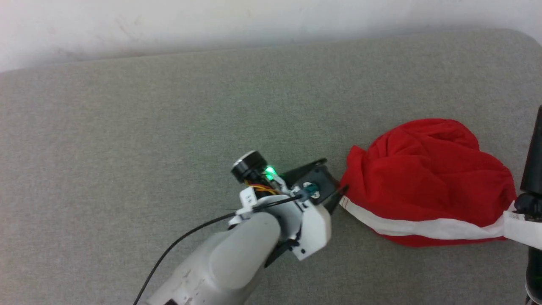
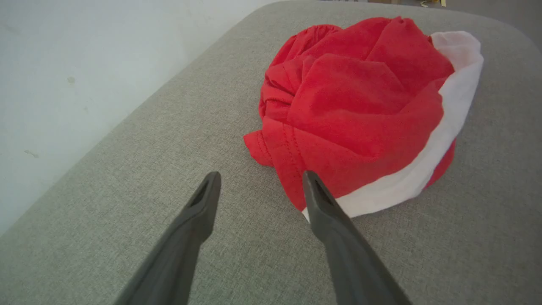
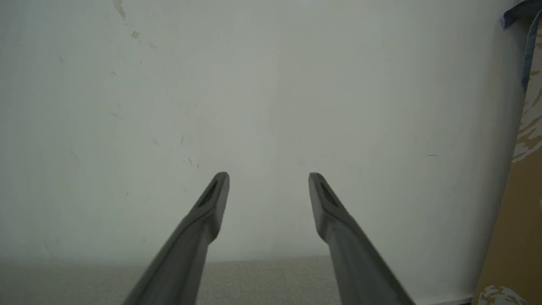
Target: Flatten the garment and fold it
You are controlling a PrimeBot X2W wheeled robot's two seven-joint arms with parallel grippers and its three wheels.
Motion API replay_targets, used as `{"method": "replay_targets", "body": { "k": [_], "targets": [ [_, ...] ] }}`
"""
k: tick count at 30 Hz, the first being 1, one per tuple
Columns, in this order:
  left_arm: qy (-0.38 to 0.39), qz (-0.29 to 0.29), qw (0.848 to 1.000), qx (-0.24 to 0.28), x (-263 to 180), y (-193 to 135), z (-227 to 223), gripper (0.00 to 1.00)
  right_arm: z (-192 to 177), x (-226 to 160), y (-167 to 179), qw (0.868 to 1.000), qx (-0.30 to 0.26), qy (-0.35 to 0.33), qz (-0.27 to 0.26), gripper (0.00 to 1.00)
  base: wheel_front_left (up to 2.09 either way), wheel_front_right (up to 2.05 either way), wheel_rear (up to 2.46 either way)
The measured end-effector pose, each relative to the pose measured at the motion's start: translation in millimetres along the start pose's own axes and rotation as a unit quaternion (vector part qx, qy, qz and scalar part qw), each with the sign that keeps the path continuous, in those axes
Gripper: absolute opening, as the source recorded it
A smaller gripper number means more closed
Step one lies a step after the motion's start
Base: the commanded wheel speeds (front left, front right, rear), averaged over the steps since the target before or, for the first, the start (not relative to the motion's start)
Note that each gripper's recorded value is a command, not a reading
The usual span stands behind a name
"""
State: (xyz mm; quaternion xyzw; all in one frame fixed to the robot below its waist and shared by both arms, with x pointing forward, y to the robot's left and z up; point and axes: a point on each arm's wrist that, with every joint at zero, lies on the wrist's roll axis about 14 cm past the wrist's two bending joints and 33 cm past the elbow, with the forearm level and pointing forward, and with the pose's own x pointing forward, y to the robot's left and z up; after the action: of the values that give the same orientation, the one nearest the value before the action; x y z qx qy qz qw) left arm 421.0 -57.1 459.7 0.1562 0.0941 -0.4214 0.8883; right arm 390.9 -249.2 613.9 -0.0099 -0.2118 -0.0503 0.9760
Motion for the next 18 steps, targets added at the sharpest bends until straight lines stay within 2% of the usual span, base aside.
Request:
{"method": "replay_targets", "body": {
  "k": [4, 8, 12, 18],
  "targets": [
    [0.057, -0.067, 0.996, -0.003, 17.8, -26.2, -6.1, 1.0, -12.2, 0.3, 2.1, 1.0, -0.004, 0.016, 0.002, 1.0, 0.0, 0.0, 0.0],
    [0.119, -0.131, 0.984, 0.011, 25.3, -49.3, -19.7, 1.0, -19.2, 2.6, -1.5, 1.0, -0.008, 0.023, -0.005, 1.0, 0.0, 0.0, 0.0],
    [0.177, -0.163, 0.97, 0.034, 27.3, -48.8, -40.5, 1.0, -26.5, 2.9, -5.7, 0.999, -0.013, 0.032, -0.013, 1.0, 0.0, 0.0, 0.0],
    [0.222, -0.187, 0.956, 0.05, 34.6, -48.9, -52.5, 1.0, -38.2, 1.0, -11.2, 0.998, -0.019, 0.049, -0.022, 1.0, 0.0, 0.0, 0.0]
  ]
}}
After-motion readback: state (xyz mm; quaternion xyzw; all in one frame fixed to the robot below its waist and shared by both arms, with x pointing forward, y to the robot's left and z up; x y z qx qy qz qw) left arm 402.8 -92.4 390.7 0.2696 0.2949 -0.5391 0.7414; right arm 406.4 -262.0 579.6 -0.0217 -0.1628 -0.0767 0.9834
